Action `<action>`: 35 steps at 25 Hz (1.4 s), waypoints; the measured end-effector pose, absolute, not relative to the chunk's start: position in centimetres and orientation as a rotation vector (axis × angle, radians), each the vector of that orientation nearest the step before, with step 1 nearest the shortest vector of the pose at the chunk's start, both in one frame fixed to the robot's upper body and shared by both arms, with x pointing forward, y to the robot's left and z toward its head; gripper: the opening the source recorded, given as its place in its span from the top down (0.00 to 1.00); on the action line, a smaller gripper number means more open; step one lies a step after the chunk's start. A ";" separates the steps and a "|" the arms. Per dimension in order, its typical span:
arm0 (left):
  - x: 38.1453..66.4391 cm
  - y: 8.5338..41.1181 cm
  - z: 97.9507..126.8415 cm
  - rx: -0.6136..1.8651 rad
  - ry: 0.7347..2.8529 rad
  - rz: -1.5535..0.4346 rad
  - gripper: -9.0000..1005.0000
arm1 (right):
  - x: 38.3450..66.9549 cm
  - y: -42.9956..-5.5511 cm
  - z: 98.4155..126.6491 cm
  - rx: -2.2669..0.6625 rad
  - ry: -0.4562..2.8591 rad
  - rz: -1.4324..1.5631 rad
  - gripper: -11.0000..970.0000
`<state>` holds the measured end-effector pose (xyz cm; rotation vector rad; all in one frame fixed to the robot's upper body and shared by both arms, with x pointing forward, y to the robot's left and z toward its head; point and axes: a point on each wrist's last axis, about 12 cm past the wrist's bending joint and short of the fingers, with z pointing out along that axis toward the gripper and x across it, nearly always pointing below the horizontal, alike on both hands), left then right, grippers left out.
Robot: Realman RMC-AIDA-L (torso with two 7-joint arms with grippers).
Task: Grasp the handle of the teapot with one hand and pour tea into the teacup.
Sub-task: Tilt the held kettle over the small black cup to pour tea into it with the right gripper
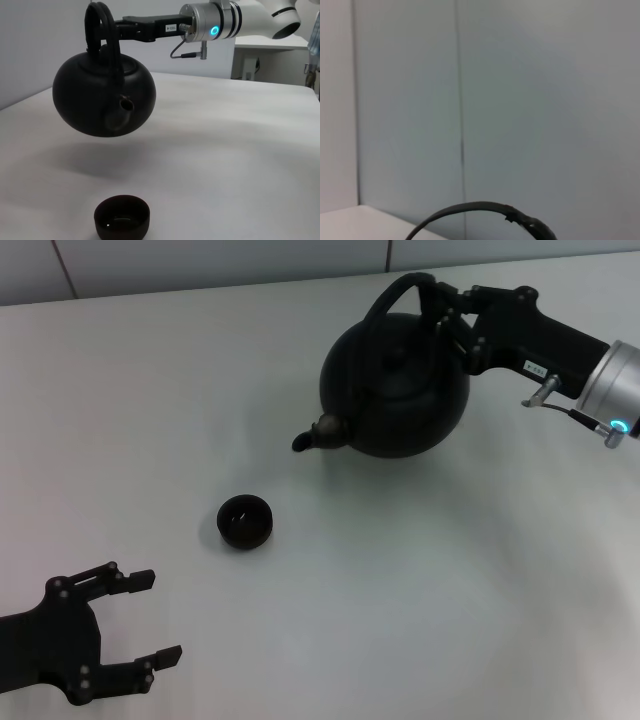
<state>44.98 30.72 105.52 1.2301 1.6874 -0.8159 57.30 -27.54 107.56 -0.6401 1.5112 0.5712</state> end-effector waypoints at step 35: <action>45.1 30.6 105.5 1.199 1.684 -0.803 0.16 | 60.2 -24.4 109.9 -0.908 1.443 0.495 0.88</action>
